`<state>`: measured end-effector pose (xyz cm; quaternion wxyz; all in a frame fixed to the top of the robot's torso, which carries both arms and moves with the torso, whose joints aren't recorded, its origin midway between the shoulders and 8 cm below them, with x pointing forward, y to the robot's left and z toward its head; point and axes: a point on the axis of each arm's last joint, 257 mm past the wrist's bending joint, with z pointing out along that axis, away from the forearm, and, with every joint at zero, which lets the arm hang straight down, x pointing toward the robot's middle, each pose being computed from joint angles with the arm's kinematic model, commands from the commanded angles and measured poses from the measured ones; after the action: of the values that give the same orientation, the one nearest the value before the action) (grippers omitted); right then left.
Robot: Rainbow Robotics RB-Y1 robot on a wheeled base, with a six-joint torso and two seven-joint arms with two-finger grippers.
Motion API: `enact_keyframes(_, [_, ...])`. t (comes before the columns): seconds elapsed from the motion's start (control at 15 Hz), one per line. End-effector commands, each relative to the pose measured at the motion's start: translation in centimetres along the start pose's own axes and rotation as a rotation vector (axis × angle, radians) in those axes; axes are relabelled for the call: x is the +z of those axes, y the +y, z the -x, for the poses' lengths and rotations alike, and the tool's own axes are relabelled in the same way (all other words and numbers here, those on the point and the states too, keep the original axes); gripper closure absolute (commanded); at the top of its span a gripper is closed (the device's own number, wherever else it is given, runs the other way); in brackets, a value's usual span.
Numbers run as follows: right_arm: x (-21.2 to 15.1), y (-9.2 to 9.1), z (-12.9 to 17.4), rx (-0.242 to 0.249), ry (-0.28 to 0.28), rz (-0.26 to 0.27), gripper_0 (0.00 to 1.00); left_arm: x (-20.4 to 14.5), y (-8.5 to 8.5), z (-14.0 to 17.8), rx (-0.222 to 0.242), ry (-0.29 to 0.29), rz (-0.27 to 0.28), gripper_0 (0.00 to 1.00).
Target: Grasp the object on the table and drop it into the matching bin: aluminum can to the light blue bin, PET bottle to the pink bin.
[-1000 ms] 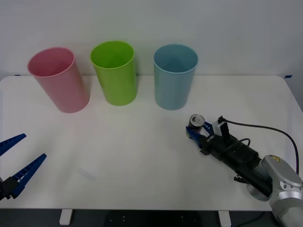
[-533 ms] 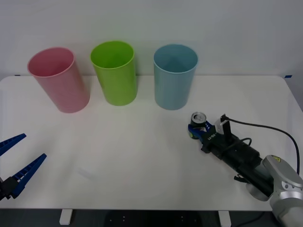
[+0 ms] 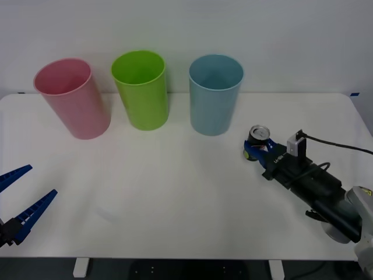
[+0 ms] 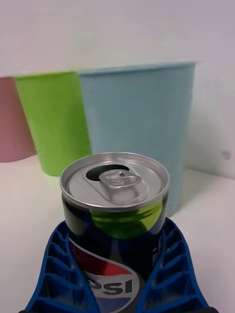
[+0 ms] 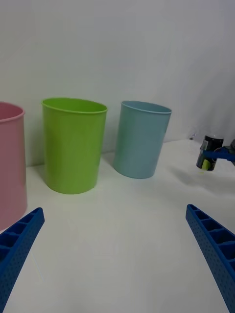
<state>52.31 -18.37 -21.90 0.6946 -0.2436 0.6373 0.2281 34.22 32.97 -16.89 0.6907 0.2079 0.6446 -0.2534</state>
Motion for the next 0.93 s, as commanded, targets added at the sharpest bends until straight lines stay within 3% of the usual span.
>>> enact_keyframes(0.07, [-1.2, 0.6, 2.7, 0.038, -0.032, 0.016, 1.0, 0.0, 0.0, 0.0, 0.0, 0.0, 0.0, 0.0])
enact_keyframes(0.53, [-2.9, 0.6, 8.9, 0.101, -0.074, 0.055, 1.0, 0.0, 0.0, 0.0, 0.0, 0.0, 0.0, 0.0])
enact_keyframes(0.8, [-2.6, 0.7, 13.2, 0.153, -0.099, 0.105, 1.0, 0.0, 0.0, 0.0, 0.0, 0.0, 0.0, 0.0])
enact_keyframes(0.93, [-2.0, 0.3, 15.4, 0.157, -0.108, 0.127, 1.0, 0.0, 0.0, 0.0, 0.0, 0.0, 0.0, 0.0])
